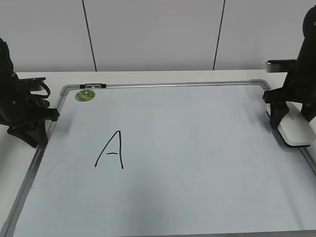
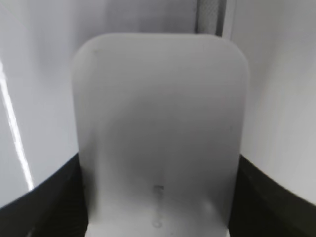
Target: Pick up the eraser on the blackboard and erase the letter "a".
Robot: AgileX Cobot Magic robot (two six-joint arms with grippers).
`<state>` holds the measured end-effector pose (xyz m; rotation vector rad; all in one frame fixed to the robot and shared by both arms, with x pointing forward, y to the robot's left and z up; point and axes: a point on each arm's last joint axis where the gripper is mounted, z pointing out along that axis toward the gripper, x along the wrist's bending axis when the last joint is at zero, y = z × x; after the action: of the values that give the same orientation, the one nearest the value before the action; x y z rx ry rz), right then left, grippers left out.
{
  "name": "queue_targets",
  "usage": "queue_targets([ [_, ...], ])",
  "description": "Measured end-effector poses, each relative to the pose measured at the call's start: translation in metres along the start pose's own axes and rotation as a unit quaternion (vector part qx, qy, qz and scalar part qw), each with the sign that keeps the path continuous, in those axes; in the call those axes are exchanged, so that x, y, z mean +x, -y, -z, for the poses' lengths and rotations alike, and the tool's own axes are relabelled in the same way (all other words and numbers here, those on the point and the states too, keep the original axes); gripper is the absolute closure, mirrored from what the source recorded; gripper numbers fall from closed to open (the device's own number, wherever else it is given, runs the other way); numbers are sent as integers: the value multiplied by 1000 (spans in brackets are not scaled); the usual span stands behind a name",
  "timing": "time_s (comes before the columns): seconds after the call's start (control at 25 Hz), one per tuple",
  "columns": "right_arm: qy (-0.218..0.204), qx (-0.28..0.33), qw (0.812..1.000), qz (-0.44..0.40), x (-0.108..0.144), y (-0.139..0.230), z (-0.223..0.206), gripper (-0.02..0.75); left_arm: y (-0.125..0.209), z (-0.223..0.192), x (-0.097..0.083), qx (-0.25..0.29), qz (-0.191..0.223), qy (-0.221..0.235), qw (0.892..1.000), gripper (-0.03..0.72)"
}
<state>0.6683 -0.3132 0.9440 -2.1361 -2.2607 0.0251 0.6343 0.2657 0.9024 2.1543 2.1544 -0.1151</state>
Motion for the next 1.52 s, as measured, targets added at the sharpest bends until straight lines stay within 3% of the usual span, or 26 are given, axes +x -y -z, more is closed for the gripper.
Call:
queue_targets([
  [0.68,-39,12,999,-14,6,-4,-17,223,0,0,0,0,0,0,1000,550],
  [0.8,-40,13,999,-14,6,-4,-18,183,0,0,0,0,0,0,1000,550],
  [0.92,-42,5,999,-15,6,-7,-15,90,0,0,0,0,0,0,1000,550],
  [1.12,-33,-24,999,-15,5,-16,0,80,0,0,0,0,0,0,1000,527],
  [1.24,-29,-36,999,-16,4,-17,8,78,1,4,1,-2,-4,-6,1000,442],
  [1.52,-24,-66,997,-19,4,-12,36,87,6,45,4,-47,-20,-44,998,112],
])
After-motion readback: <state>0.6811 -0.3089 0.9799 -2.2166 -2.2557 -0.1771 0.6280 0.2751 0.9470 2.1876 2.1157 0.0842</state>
